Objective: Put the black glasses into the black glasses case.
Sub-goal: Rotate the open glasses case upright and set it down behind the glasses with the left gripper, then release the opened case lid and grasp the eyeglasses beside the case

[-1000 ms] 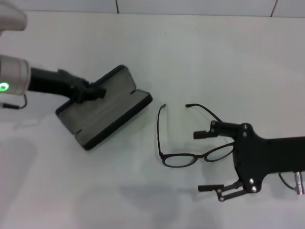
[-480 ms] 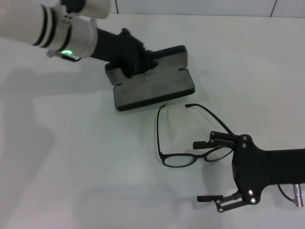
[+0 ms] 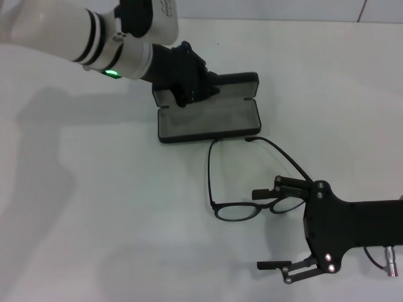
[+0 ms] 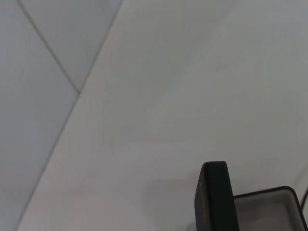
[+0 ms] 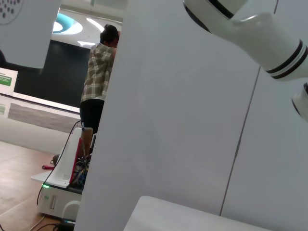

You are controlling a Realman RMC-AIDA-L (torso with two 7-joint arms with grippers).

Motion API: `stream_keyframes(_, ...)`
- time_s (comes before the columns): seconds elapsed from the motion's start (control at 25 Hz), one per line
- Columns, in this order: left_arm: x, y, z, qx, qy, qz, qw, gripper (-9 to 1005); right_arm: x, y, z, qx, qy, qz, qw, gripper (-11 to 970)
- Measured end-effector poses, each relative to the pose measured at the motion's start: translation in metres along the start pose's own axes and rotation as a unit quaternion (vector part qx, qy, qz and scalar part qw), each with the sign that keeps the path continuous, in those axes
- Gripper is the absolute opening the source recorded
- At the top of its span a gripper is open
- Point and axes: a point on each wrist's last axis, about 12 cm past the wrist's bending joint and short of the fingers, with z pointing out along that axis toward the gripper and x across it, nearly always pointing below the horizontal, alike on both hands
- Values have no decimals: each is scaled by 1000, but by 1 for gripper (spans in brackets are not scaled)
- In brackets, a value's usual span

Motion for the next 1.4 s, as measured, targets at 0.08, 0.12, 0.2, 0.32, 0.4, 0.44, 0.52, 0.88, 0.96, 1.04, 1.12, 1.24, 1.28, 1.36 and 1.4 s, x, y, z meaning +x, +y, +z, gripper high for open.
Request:
stream_keyframes(0.08, 0, -2, 2, 5, -1, 4, 1000, 293, 0, 0, -1, 0, 0, 0, 1000, 835)
stream_keyframes(0.12, 0, -3, 3, 6, -3, 6, 1000, 298, 0, 0, -1, 0, 1, 0, 1000, 835)
stream_keyframes(0.2, -1, -4, 3, 7, -8, 12, 1000, 308, 0, -1, -2, 1, 2, 1, 1000, 834)
stream_keyframes(0.32, -2, -3, 3, 8, -9, 10, 1000, 324, 0, -1, -3, 2, 3, 1, 1000, 833)
stream_keyframes(0.4, -2, -2, 2, 6, -7, 6, 1000, 334, 0, -2, -4, 3, 3, 1, 1000, 832)
stream_keyframes(0.44, -3, -1, 2, 7, -6, 5, 1000, 339, 0, -2, -4, 3, 3, 1, 1000, 832)
stream_keyframes(0.52, -5, 0, 2, 7, -5, 5, 1000, 350, 0, -2, -4, 4, 4, 2, 1000, 831)
stream_keyframes(0.88, -20, -6, -3, 45, -70, -29, 996, 450, -2, -10, -11, 35, 3, -4, 999, 828)
stream_keyframes(0.96, -21, -10, -10, 43, -123, -53, 990, 567, -4, -16, -15, 62, -3, -4, 998, 827)
stream_keyframes(1.04, -16, -14, -20, 18, -200, -89, 976, 631, -9, -24, -19, 78, -7, -3, 997, 827)
stream_keyframes(1.12, -3, -22, -29, -19, -264, -129, 956, 640, -16, -35, -22, 69, 4, 1, 998, 826)
stream_keyframes(1.24, 29, -44, -40, -93, -338, -202, 914, 654, -29, -54, -24, 23, 61, 4, 998, 825)
stream_keyframes(1.28, 36, -51, -42, -108, -352, -218, 904, 653, -29, -54, -24, 23, 61, 4, 998, 825)
stream_keyframes(1.36, 56, -73, -46, -144, -379, -259, 877, 652, -43, -70, -19, -36, 177, 11, 984, 824)
stream_keyframes(1.4, 62, -80, -48, -157, -388, -273, 866, 651, -47, -74, -17, -50, 213, 13, 976, 824)
